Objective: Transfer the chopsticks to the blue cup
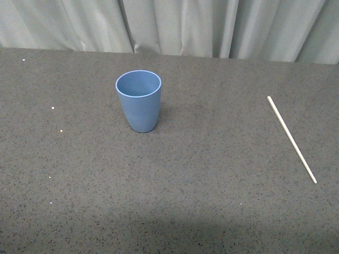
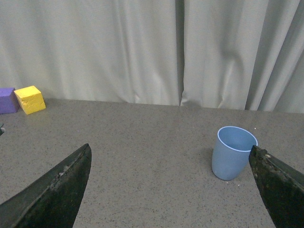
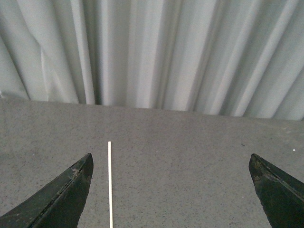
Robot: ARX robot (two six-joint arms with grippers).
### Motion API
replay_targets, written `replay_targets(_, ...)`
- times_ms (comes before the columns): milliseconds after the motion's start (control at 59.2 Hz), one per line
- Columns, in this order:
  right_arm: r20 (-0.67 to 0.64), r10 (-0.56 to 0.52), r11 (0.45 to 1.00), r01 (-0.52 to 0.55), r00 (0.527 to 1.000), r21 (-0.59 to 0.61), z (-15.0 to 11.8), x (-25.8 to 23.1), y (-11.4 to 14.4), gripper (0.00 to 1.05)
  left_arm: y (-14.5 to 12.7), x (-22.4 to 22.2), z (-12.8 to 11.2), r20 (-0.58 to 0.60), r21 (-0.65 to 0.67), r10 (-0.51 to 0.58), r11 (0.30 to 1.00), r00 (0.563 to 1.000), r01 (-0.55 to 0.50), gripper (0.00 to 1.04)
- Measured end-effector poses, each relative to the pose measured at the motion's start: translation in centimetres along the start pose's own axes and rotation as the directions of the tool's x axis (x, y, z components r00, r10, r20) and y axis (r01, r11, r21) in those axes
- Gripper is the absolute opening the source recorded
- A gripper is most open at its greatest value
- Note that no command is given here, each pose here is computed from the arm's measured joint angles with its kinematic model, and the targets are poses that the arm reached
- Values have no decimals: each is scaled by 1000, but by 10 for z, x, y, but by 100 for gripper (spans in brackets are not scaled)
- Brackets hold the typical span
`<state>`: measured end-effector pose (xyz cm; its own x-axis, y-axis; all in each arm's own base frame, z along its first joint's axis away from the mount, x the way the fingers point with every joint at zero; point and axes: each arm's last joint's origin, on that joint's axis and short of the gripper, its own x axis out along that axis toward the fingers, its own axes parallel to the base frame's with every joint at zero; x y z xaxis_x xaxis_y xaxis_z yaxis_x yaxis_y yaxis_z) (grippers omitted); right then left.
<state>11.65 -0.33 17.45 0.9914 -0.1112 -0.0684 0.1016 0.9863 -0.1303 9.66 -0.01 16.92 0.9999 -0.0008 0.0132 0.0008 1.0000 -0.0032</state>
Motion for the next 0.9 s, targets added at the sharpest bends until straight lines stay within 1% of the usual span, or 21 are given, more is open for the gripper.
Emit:
replay_targets(118,-106,64,998,-63,992,12,15,30,-7,95,0,0,0,0,0,0,1000,1000,0,98)
replay_targets(152,-157,89,996,-87,984,15,18,41,-9,95,0,0,0,0,0,0,1000,1000,0,98)
replay_targets(203,-250,151,989,-146,957,36,19,60,-9,95,0,0,0,0,0,0,1000,1000,0,98)
replay_targets(253,-343,205,979,-198,917,56,18,80,-8,95,0,0,0,0,0,0,1000,1000,0,98)
replay_targets(304,-408,237,971,-225,882,80,16,96,-7,95,0,0,0,0,0,0,1000,1000,0,98)
replay_targets(372,-500,284,958,-259,818,121,12,124,-5,95,0,0,0,0,0,0,1000,1000,0,98)
replay_targets(490,-614,300,953,-251,730,167,1,168,-2,95,0,0,0,0,0,0,1000,1000,0,98)
replay_targets(524,-632,293,955,-245,717,165,-2,176,-1,95,0,0,0,0,0,0,1000,1000,0,98)
replay_targets(574,-668,290,956,-239,685,169,-10,189,2,95,0,0,0,0,0,0,1000,1000,0,98)
replay_targets(625,-710,299,953,-238,638,187,-21,203,6,95,0,0,0,0,0,0,1000,1000,0,98)
replay_targets(726,-767,293,953,-236,571,188,-41,217,14,95,0,0,0,0,0,0,1000,1000,0,98)
replay_targets(828,-800,297,950,-243,522,194,-54,227,23,95,0,0,0,0,0,0,1000,1000,0,98)
replay_targets(895,-814,294,951,-237,502,197,-59,233,26,95,0,0,0,0,0,0,1000,1000,0,98)
